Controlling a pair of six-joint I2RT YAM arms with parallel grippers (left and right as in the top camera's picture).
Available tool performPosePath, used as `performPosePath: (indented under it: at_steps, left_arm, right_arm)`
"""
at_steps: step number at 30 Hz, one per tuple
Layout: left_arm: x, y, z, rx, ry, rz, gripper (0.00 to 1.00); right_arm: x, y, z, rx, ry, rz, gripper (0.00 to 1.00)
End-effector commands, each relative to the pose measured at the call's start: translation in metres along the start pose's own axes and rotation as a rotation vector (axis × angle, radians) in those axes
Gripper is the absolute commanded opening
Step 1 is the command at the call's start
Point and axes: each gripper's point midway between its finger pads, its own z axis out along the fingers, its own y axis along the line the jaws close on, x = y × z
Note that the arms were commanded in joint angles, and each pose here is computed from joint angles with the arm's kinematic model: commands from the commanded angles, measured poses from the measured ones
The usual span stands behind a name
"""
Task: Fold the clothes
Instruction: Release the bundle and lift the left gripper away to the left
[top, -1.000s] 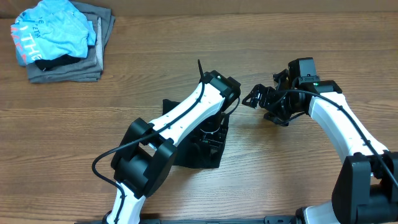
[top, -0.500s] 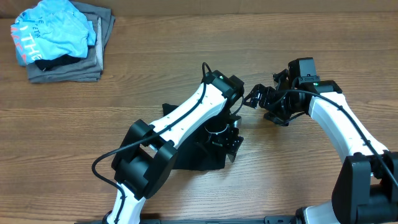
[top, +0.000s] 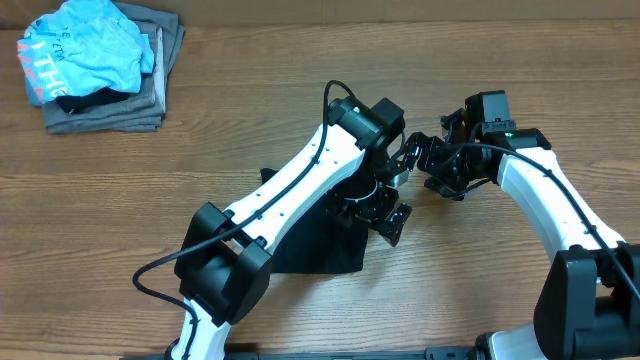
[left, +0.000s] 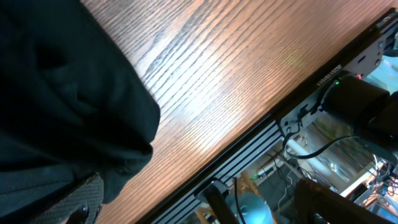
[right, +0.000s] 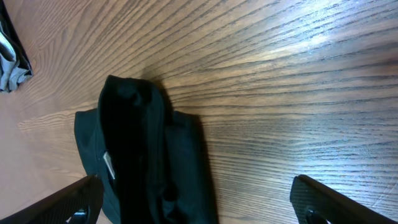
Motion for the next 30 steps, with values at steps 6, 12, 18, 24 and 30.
performPosePath:
  at_steps: [6, 12, 18, 24, 30]
  left_arm:
    - [-0.019, 0.016, -0.064, -0.099, -0.189, -0.064, 1.0]
    - [-0.01, 0.117, -0.162, -0.308, -0.414, -0.507, 1.0]
    - [0.022, 0.215, -0.205, -0.289, -0.498, -0.816, 1.0]
    - [0.065, 0.28, -0.204, -0.261, -0.459, -1.024, 1.0]
    - [0.083, 0.312, -0.181, -0.25, -0.402, -1.111, 1.0]
  right_arm:
    - [-0.008, 0.021, -0.002, -0.087, -0.014, -0.042, 1.0]
    - [-0.008, 0.021, -0.002, -0.088, -0.014, -0.044, 1.0]
    - [-0.001, 0.032, 0.001, -0.114, 0.009, -0.076, 0.99]
    - [0.021, 0.058, 0.022, -0.073, 0.026, -0.197, 0.97]
    - [0.048, 0.077, 0.049, 0.053, -0.001, -0.288, 0.91]
